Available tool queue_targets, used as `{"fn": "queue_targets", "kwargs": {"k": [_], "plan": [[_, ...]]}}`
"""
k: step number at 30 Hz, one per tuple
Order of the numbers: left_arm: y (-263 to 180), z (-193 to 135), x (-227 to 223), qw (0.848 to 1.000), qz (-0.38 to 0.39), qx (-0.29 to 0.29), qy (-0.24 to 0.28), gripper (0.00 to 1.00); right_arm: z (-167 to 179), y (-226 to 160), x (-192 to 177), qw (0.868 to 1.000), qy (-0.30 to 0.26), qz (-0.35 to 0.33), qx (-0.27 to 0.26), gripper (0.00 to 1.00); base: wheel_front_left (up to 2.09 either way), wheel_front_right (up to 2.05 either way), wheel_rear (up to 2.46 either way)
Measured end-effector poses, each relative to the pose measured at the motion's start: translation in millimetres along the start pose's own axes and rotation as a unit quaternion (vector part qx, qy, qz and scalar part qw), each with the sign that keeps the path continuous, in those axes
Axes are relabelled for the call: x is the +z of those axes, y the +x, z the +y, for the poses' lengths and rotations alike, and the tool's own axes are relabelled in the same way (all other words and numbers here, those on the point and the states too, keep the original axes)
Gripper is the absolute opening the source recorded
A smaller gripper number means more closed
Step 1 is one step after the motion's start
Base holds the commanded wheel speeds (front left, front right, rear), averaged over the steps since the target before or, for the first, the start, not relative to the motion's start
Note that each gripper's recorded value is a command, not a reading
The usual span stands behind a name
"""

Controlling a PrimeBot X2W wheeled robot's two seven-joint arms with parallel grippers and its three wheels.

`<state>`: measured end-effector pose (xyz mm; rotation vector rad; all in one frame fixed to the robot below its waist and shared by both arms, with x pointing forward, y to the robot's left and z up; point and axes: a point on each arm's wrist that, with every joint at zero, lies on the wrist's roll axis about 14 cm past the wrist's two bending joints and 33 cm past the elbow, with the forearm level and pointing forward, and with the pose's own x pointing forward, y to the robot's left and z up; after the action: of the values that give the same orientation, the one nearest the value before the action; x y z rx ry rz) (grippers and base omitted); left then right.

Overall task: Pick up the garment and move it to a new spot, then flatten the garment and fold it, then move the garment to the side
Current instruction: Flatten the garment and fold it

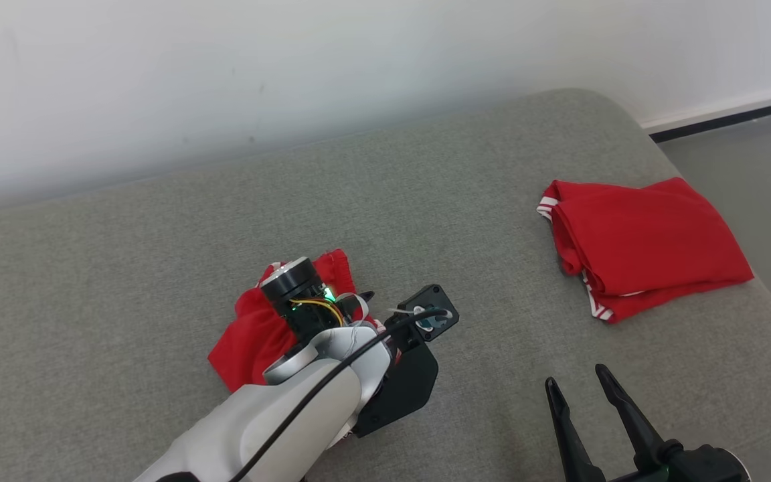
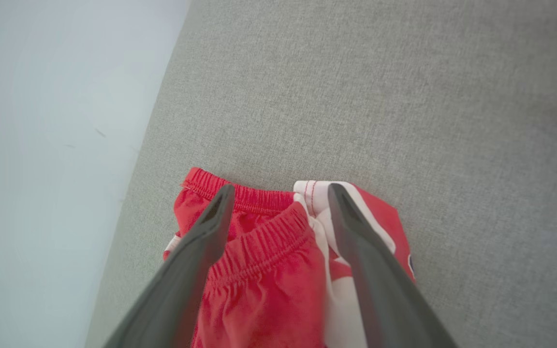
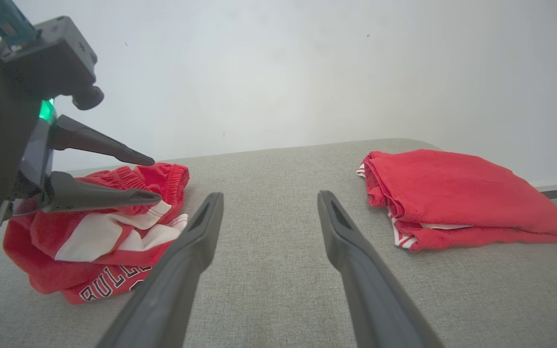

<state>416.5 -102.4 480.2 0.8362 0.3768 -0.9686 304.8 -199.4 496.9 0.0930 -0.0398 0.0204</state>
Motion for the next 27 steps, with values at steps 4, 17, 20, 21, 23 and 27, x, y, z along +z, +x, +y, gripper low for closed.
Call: {"fn": "queue_targets", "kwargs": {"k": [4, 17, 20, 21, 23, 27], "plan": [[8.5, -3.1, -17.0, 0.998, 0.049, -0.006, 0.026, 1.00, -4.5, -3.8, -1.8, 1.000, 0.000, 0.004, -0.010, 1.00, 0.00, 0.00, 0.00], [1.6, -4.4, -50.2, 0.993, 0.112, -0.016, 0.022, 0.00, -7.2, -5.2, 0.1, 1.000, 0.002, 0.000, -0.013, 1.00, 0.00, 0.00, 0.00], [-1.9, -9.3, -26.2, 0.997, 0.034, -0.038, -0.061, 0.00, -4.3, -3.6, 1.6, 1.000, 0.004, -0.004, -0.008, 1.00, 0.00, 0.00, 0.00], [-4.1, -10.8, -12.9, 0.993, -0.003, -0.048, -0.106, 0.00, -3.5, -3.6, 2.2, 1.000, 0.004, -0.005, -0.007, 1.00, 0.00, 0.00, 0.00], [-15.2, 1.0, 27.8, 0.978, -0.094, -0.050, -0.181, 0.00, 1.1, -3.7, 5.6, 1.000, 0.006, -0.012, 0.000, 1.00, 0.00, 0.00, 0.00], [-36.0, 40.7, 65.5, 0.947, -0.176, -0.036, -0.266, 0.00, 1.6, -5.5, 12.6, 1.000, 0.009, -0.026, -0.001, 1.00, 0.00, 0.00, 0.00]]}}
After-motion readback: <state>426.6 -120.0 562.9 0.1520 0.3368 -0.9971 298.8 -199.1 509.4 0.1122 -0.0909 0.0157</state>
